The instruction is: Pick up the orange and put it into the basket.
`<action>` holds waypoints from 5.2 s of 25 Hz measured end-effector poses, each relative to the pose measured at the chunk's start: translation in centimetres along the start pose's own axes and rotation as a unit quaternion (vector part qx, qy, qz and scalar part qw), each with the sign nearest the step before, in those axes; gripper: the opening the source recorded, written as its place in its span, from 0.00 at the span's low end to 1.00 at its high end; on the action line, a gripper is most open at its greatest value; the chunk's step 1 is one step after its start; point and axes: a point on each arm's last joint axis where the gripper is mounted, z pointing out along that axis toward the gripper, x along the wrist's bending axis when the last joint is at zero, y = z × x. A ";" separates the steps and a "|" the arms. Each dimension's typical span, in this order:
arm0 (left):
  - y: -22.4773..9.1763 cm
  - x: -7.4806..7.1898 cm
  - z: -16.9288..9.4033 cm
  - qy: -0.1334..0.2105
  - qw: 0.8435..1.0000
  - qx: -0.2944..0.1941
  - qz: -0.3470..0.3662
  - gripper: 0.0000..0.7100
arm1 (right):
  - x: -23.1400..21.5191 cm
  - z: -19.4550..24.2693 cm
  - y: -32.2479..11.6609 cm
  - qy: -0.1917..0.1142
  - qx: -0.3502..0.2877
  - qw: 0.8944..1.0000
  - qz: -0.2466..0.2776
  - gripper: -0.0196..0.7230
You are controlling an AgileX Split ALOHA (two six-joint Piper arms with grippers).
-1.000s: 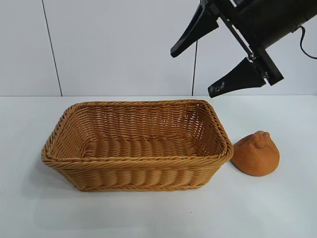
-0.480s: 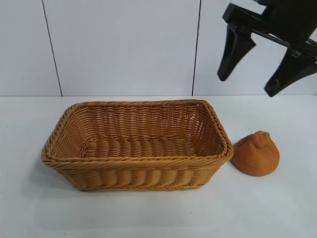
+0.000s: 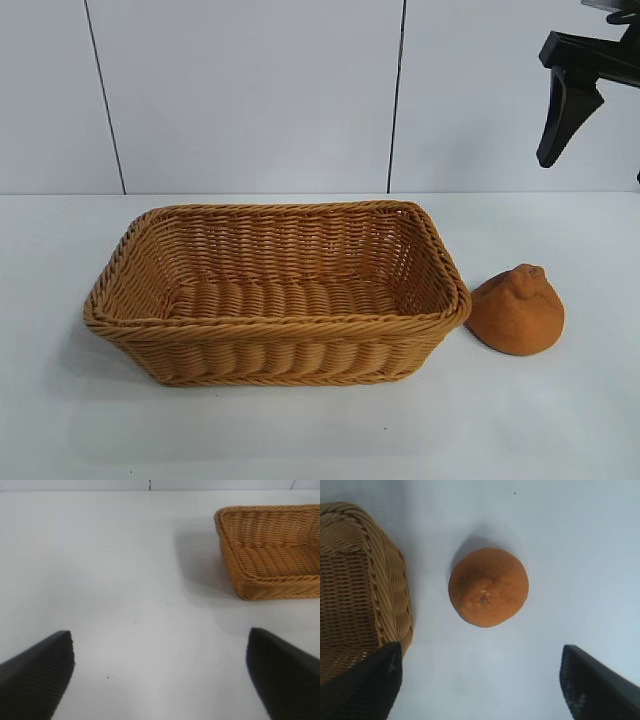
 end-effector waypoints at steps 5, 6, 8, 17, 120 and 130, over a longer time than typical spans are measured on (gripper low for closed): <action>0.0 0.0 0.0 0.000 1.000 0.000 0.000 0.94 | -0.3 4.3 0.6 0.010 0.042 0.999 0.022 0.82; 0.0 0.0 0.0 0.000 1.000 0.000 0.000 0.94 | -0.5 5.4 0.7 0.009 0.052 0.998 0.025 0.82; 0.0 0.0 0.0 0.000 1.000 0.000 0.000 0.94 | -0.8 7.5 0.7 0.009 0.073 0.997 0.031 0.82; 0.0 0.0 0.0 0.001 1.000 0.000 0.000 0.94 | -1.8 14.3 0.4 0.007 0.119 0.991 0.055 0.76; 0.0 0.0 0.0 0.001 1.000 0.000 0.000 0.94 | -4.3 -4.2 -5.4 -0.102 0.067 0.992 0.018 0.90; 0.0 0.0 0.0 0.001 1.000 0.000 0.000 0.94 | -3.9 -8.6 -20.2 -0.091 -0.032 0.995 0.013 0.90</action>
